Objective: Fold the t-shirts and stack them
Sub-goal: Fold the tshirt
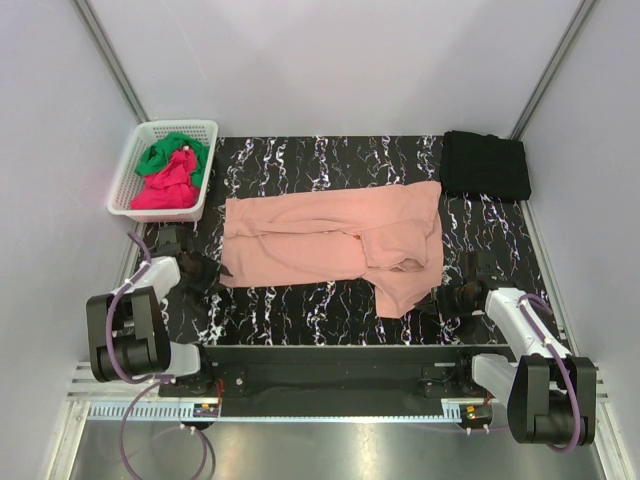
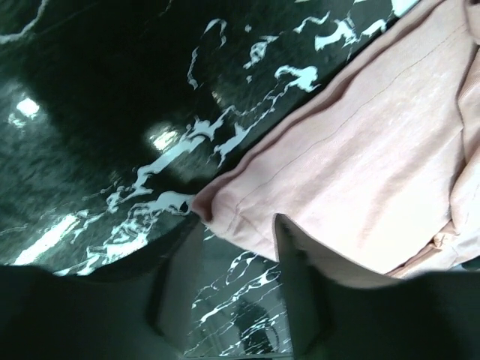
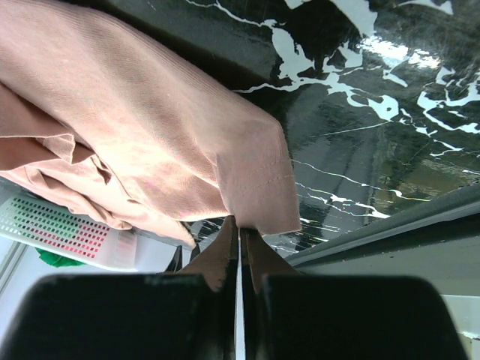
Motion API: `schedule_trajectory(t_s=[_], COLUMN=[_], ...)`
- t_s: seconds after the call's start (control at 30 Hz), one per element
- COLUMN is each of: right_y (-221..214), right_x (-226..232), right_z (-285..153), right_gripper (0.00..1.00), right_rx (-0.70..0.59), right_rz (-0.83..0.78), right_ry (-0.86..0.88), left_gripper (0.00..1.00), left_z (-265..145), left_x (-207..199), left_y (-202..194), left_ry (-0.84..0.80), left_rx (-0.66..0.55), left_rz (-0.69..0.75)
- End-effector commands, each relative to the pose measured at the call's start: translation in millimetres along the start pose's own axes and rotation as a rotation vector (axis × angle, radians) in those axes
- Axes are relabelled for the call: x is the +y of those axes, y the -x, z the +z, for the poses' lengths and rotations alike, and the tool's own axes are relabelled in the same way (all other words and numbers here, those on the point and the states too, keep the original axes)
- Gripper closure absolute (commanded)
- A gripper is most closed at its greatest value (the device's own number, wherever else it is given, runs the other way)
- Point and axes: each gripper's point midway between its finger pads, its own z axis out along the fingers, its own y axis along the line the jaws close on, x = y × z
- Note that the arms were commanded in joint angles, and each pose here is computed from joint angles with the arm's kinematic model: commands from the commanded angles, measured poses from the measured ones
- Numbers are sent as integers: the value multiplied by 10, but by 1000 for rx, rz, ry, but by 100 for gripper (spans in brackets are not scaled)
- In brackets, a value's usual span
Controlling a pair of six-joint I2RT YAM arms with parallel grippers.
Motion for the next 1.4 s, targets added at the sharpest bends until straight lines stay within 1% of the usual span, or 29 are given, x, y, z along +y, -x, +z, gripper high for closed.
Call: schedule_trajectory(t_s=[0.0,0.1,0.23,0.3,0.33,0.37,0.7,0.97,1.37], right_y=[-16,-17,-16,-17,-21,-19,-25,-12,-15], right_x=[39,50,60,61,64,57,123,251,476], right_z=[-25,-30,-32,-34,-33,-33,-81,-177,-294], right_gripper=[100,100,100,100,100,100,100,100,100], right_rx=[6,5,4,4,7,7,-1,-28,-42], right_rz=[-12,-12,-12,-13,-13,-11,-22,-27,-56], right_ry=[16,20,24,25,26,25,53,89,127], left_gripper=[58,64,66,79,87,100,100,100,100], left_z=[66,63,69,77,84,81,-50,-253,-356], left_x=[-6,-7,-2,4,-3,-6,-90,-226,-313], left_y=[86,61,29,22,10,13,91,268,393], left_ry=[2,-2,-3,2,0,-1,-17,-29,-57], left_rx=[-19,-7,14,22,31,31,-11,-71,-101], left_rz=[32,33,32,35,38,37,56,92,113])
